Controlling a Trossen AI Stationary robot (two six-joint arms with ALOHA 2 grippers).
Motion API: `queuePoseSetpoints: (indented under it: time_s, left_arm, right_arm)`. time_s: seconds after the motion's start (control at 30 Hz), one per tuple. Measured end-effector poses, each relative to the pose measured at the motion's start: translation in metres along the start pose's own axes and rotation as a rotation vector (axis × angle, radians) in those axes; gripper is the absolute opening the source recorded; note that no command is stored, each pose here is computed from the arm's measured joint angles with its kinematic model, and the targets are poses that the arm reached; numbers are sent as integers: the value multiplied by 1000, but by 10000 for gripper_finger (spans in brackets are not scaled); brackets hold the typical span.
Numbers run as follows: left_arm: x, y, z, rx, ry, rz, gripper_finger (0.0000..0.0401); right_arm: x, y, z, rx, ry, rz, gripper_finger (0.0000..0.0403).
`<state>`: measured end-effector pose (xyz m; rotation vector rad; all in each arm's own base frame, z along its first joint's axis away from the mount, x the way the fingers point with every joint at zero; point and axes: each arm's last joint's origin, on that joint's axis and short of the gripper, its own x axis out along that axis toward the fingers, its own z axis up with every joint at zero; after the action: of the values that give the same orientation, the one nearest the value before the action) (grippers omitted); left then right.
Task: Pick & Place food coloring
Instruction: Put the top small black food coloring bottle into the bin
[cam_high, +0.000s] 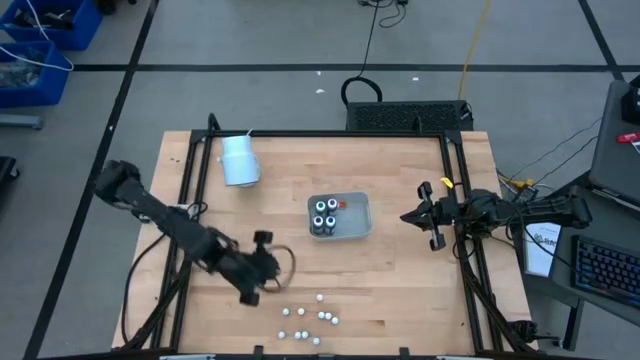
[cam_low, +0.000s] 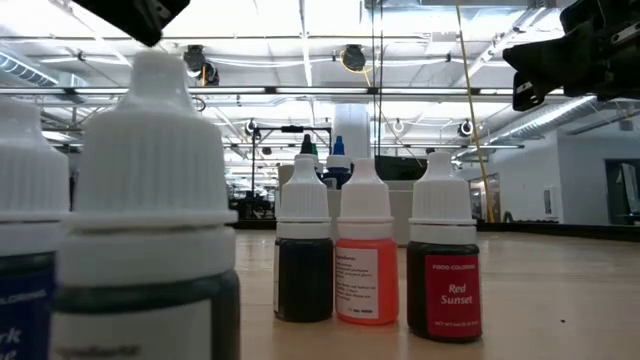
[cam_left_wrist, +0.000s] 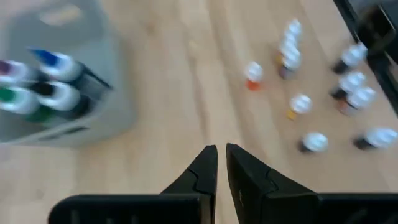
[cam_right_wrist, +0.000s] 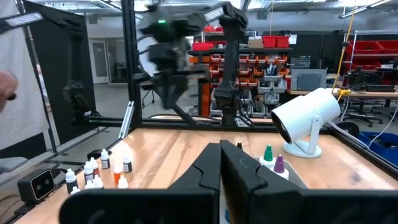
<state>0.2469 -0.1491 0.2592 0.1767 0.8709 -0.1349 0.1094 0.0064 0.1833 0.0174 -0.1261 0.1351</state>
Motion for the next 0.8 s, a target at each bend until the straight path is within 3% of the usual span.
queuePoseSetpoints:
  time_s: [0.17, 0.3, 0.5, 0.67, 0.8]
  left_arm:
    - [23, -26, 26, -128, 155, -74, 42]
    - [47, -44, 36, -120, 233, -163, 50]
    - [82, -62, 36, -112, 342, -257, 118]
    - [100, -67, 32, -108, 384, -256, 178]
    - [107, -67, 27, -111, 430, -257, 204]
  right_arm:
    - [0, 0, -1, 1, 14, 0, 0]
    - [0, 0, -2, 2, 17, 0, 0]
    - [0, 0, -2, 2, 17, 0, 0]
    - [0, 0, -2, 2, 17, 0, 0]
    - [0, 0, -2, 0, 17, 0, 0]
